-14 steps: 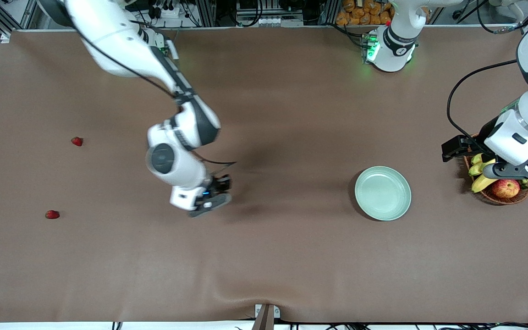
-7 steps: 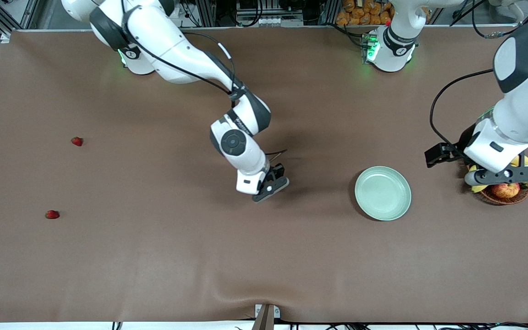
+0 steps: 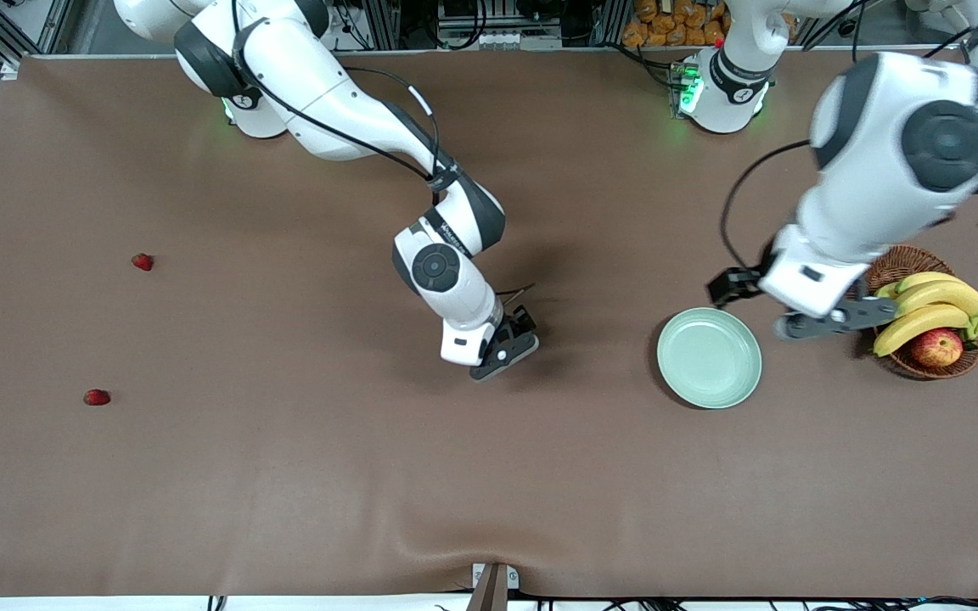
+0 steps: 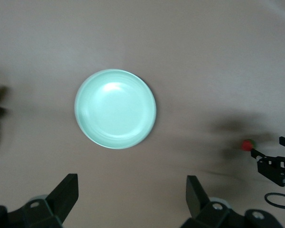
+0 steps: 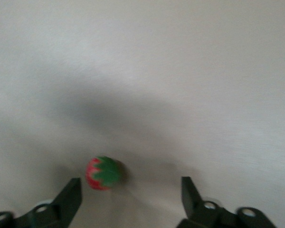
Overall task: Collect all strawberries into plate
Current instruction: 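Carry the strawberry to mid-table and release while the left gripper approaches, then reach the right gripper to another strawberry while the left gripper lowers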
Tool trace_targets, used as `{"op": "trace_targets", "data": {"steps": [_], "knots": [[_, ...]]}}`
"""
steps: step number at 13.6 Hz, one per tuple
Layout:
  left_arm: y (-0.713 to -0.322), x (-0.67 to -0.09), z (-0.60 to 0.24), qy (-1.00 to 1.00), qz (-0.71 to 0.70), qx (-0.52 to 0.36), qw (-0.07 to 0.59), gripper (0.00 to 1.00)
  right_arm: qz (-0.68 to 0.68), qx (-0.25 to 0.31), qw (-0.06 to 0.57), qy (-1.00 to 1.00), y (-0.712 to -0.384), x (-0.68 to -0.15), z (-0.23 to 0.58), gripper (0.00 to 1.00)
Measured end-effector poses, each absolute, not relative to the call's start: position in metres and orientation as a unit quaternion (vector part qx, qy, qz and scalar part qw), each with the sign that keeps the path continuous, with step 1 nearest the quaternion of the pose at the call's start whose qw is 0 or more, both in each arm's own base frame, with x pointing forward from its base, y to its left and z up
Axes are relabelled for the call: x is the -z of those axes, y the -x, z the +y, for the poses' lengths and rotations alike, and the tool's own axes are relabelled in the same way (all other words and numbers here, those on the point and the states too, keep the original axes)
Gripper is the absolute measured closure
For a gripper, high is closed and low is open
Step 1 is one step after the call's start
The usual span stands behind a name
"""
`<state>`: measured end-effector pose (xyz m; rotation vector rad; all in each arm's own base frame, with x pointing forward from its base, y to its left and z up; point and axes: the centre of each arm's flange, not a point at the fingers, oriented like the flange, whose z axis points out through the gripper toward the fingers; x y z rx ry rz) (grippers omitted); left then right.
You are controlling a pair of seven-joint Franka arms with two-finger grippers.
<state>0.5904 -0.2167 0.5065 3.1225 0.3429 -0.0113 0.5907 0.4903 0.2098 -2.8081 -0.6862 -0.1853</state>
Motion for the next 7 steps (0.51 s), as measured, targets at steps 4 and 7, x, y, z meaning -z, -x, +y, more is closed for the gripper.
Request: {"op": "trace_targets", "data": {"steps": [4, 7], "knots": [[-0.566, -0.472, -0.309, -0.982, 0.191, 0.006, 0.001, 0.0, -0.198, 0.002, 0.069, 0.978, -0.632, -0.28, 0.409, 0.0], [-0.555, -0.427, -0.369, -0.975, 0.222, 0.012, -0.002, 0.0, -0.157, -0.004, 0.037, 0.987, -0.653, -0.322, 0.341, 0.0]]}}
